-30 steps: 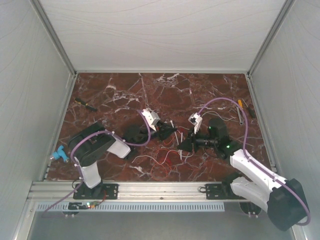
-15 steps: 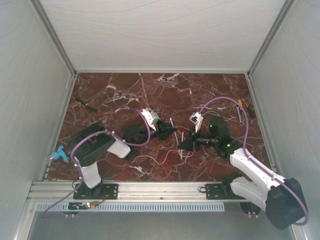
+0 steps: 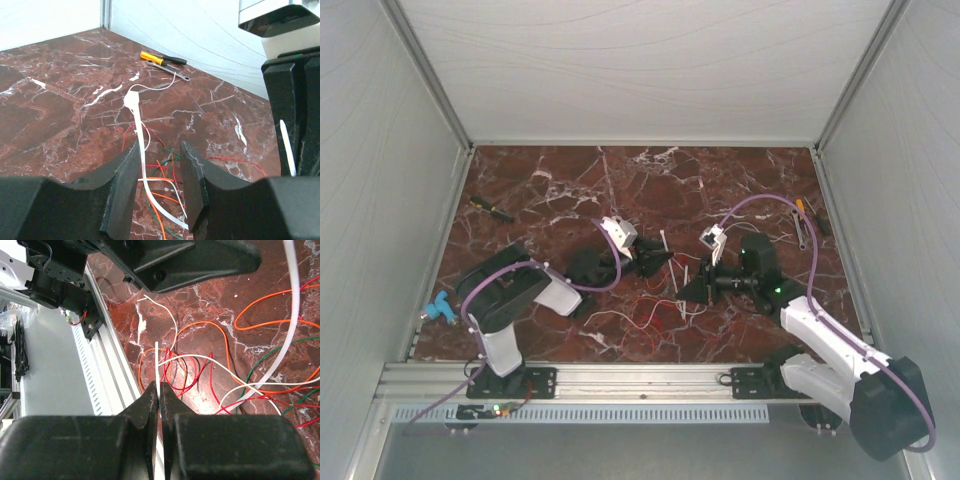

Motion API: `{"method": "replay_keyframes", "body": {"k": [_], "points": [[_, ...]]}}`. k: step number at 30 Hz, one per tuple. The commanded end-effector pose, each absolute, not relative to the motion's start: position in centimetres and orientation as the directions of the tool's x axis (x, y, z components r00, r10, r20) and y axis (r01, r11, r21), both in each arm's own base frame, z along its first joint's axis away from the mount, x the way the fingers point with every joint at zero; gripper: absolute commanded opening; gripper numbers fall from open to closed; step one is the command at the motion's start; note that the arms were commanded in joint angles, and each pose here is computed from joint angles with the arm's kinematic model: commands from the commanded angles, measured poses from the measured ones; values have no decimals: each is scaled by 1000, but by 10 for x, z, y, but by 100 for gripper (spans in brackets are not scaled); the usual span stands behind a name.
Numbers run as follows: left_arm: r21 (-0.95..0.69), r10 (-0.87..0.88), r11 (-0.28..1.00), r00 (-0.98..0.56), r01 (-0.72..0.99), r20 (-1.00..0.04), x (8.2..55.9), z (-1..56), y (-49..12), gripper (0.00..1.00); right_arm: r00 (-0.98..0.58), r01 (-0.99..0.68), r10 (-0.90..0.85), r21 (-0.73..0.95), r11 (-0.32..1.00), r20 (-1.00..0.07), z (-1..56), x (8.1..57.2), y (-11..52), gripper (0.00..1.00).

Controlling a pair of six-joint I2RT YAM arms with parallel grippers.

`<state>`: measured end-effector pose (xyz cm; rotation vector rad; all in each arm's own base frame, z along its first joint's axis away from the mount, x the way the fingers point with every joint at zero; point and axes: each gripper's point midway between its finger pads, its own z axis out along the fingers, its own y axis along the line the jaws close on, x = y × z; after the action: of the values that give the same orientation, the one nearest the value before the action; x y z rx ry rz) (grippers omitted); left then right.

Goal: Zip-tie the wires
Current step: Tie the cable at the center of the board.

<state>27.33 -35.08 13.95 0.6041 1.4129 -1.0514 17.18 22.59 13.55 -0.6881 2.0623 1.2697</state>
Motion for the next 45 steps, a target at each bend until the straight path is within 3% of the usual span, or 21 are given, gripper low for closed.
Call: {"method": "replay_keyframes", "body": {"k": [1, 15, 17, 22, 25, 29, 36, 45], "points": [[-176, -341, 459, -10, 871, -940, 286, 188, -352, 36, -658, -720, -102, 582, 377, -746, 150, 171, 226, 0], [-154, -331, 458, 7, 876, -944, 296, 183, -362, 31, -640, -742, -120, 570, 352, -759, 151, 167, 225, 0], [-169, -329, 509, 9, 844, -944, 306, 178, -356, 36, -637, -743, -117, 568, 355, -762, 153, 170, 226, 0], [-254, -311, 637, -59, 728, -948, 335, 162, -338, 61, -633, -743, -111, 561, 365, -766, 154, 174, 226, 0], [-475, -358, 579, -317, 662, -878, 345, 143, -334, 74, -636, -737, -107, 560, 378, -764, 152, 175, 224, 0], [-639, -361, 481, -529, 600, -768, 342, 127, -338, 78, -646, -726, -98, 570, 385, -757, 149, 173, 222, 0], [-792, -470, 277, -643, 543, -605, 346, 132, -337, 72, -654, -717, -91, 578, 388, -751, 147, 173, 221, 0], [-826, -477, 283, -676, 487, -562, 370, 101, -345, 65, -658, -715, -86, 585, 382, -748, 148, 173, 222, 0]]}}
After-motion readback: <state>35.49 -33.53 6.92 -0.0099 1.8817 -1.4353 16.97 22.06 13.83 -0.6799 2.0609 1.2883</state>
